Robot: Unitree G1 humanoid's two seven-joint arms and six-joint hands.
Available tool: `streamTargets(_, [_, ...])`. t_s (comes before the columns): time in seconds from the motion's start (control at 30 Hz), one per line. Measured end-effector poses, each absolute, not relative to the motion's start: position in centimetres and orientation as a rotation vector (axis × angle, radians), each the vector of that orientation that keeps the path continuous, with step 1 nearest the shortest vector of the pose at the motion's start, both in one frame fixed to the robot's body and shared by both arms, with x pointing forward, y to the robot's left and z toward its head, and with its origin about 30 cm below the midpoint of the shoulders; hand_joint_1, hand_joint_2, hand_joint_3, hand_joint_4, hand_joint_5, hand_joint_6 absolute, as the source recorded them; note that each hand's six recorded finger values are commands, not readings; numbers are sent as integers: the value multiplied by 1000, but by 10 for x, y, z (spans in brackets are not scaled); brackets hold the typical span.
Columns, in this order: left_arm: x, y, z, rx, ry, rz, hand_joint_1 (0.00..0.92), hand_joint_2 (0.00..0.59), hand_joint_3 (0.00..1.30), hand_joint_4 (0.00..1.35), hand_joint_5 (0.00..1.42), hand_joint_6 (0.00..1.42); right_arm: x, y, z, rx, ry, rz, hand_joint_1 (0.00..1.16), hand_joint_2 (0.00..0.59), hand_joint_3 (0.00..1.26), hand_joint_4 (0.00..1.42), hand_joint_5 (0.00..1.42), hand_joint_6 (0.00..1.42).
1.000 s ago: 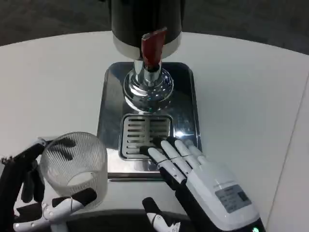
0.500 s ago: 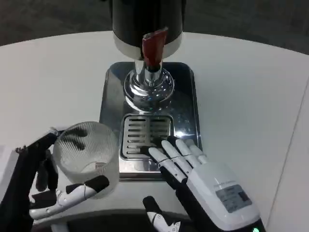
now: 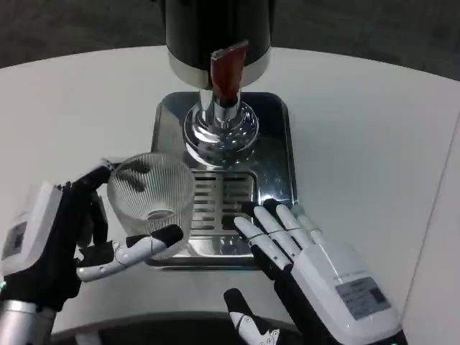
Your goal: Grasp the cup under the faucet to collect the drink, then remove the cup.
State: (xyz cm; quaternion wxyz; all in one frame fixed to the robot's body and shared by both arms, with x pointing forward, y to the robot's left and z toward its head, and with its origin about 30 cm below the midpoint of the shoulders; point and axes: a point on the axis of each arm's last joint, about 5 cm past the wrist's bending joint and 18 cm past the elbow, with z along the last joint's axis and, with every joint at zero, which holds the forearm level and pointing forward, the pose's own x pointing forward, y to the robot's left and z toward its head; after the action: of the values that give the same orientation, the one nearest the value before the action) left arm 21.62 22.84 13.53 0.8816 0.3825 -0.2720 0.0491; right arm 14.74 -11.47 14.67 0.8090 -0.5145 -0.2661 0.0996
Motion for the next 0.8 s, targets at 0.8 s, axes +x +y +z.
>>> streamTargets(0.8, [286, 186, 134, 882, -617, 54, 595, 100, 987, 1080, 1224, 1337, 114, -132, 154, -1100, -478, 154, 378, 516, 156, 63, 33, 2])
